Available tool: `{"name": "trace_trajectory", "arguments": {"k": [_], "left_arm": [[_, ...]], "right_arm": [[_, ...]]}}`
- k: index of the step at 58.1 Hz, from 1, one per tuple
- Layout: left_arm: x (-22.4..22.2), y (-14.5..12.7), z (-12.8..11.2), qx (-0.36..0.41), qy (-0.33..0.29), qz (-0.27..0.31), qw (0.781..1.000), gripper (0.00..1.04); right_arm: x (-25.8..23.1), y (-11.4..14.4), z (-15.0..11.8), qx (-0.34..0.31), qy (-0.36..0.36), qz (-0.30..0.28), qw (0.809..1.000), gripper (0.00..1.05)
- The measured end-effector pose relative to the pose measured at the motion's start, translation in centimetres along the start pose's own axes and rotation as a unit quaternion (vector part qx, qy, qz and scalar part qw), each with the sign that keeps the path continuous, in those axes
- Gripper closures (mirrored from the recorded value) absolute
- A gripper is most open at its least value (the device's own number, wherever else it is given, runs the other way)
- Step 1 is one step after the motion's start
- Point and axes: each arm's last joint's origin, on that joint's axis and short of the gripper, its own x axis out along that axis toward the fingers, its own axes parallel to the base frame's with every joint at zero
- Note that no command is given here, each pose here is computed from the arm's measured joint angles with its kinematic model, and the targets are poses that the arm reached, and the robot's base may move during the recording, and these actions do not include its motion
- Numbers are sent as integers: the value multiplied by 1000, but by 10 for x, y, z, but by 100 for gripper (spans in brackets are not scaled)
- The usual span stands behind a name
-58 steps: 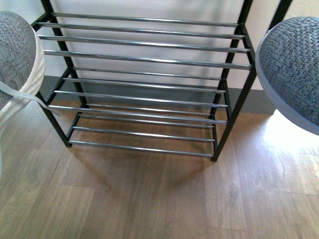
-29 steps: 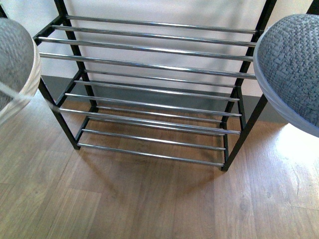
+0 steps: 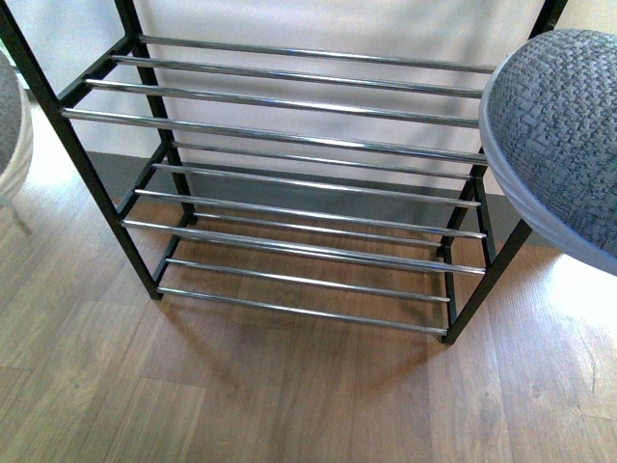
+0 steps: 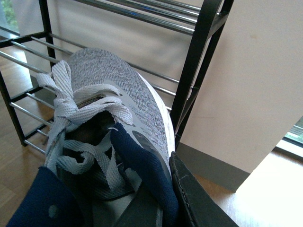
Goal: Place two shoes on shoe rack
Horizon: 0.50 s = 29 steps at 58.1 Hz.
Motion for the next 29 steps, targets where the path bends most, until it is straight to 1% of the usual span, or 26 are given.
{"name": "trace_trajectory", "arguments": {"k": [13, 23, 29], "left_arm": [[0, 0, 0, 0, -1, 1, 1000, 103], [-1, -1, 0, 2, 3, -9, 1000, 103], [-1, -1, -1, 2, 4, -10, 1000, 103]], "right_arm": [[0, 0, 0, 0, -1, 4, 1000, 103], [0, -1, 0, 0, 4, -12, 1000, 103], [0, -1, 0, 0, 3, -8, 1000, 103]]}}
